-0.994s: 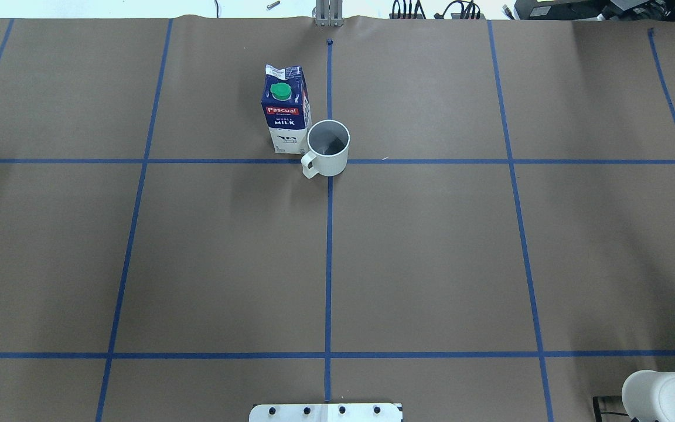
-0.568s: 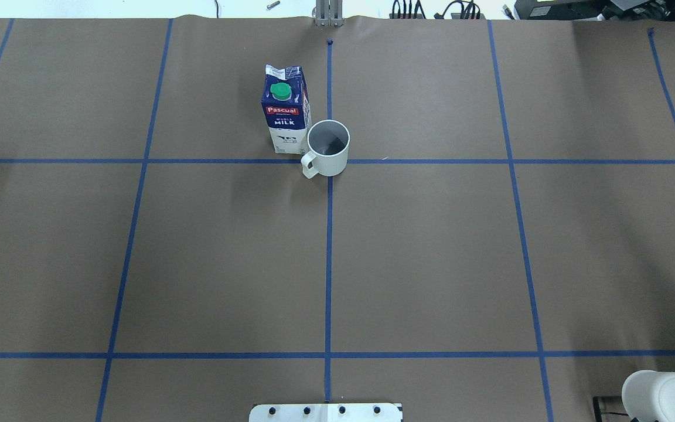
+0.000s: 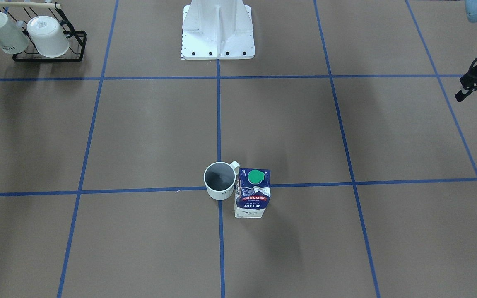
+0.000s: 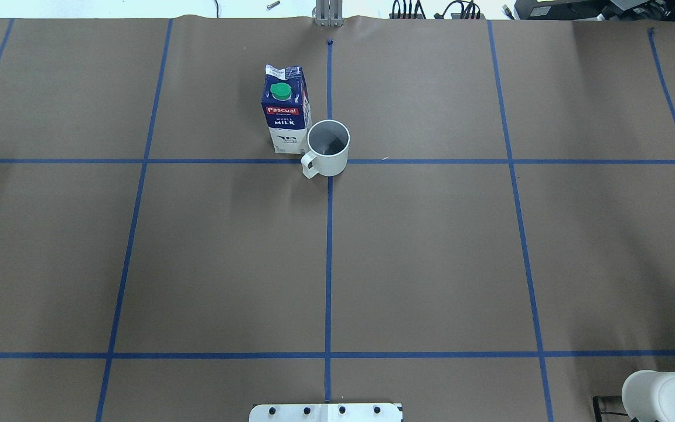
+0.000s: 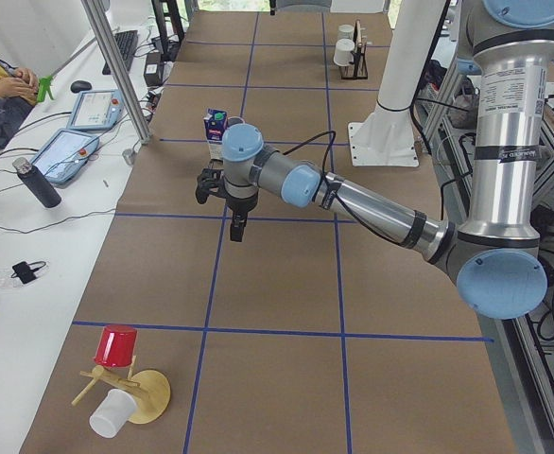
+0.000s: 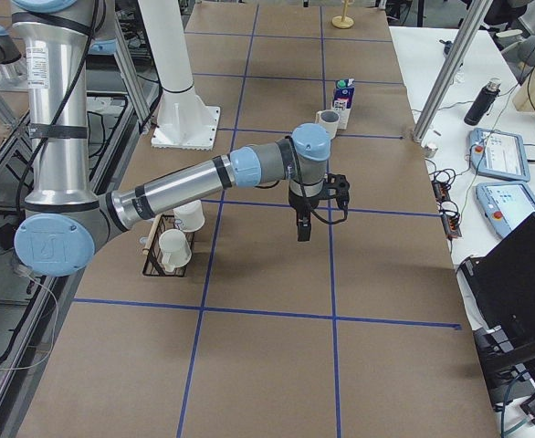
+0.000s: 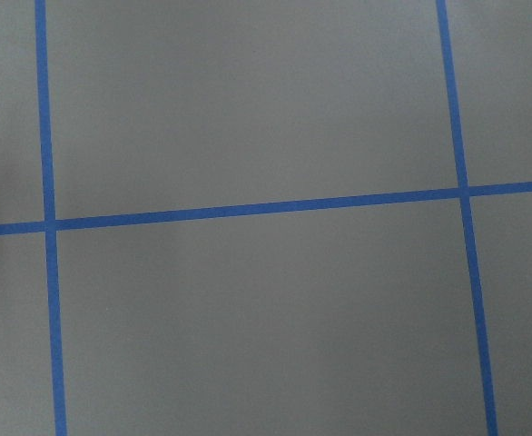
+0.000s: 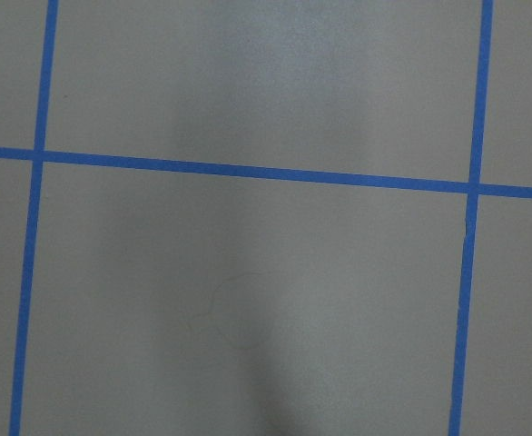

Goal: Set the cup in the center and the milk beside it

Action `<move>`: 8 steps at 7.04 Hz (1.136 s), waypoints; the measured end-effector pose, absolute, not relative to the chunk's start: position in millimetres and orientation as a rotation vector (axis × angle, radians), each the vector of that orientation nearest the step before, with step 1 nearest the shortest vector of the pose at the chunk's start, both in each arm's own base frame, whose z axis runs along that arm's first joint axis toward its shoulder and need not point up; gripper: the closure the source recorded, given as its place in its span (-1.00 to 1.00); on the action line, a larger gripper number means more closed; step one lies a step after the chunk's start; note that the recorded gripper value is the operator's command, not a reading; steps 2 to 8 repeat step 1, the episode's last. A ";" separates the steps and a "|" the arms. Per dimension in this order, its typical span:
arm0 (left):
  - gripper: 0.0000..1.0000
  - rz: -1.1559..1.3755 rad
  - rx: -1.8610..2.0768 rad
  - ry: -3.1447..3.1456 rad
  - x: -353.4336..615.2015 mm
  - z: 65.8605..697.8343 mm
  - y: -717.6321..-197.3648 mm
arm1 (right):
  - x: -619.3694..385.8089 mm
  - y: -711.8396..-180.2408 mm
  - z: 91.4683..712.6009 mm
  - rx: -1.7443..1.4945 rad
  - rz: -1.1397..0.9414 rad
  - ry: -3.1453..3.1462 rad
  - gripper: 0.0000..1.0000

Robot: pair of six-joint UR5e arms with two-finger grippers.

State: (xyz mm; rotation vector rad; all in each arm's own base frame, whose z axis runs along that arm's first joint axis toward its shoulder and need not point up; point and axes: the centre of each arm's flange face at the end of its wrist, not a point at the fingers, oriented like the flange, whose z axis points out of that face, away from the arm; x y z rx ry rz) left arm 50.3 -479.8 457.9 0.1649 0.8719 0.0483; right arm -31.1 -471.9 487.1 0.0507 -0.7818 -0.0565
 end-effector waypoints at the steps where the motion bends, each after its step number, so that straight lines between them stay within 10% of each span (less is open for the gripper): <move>1: -0.97 0.047 0.166 0.871 50.0 459.0 -479.6 | -32.3 -471.8 487.1 0.049 -0.058 -0.782 -1.00; 8: -0.97 0.047 0.166 0.871 50.0 459.0 -479.6 | -32.3 -471.8 487.1 0.049 -0.058 -0.782 -1.00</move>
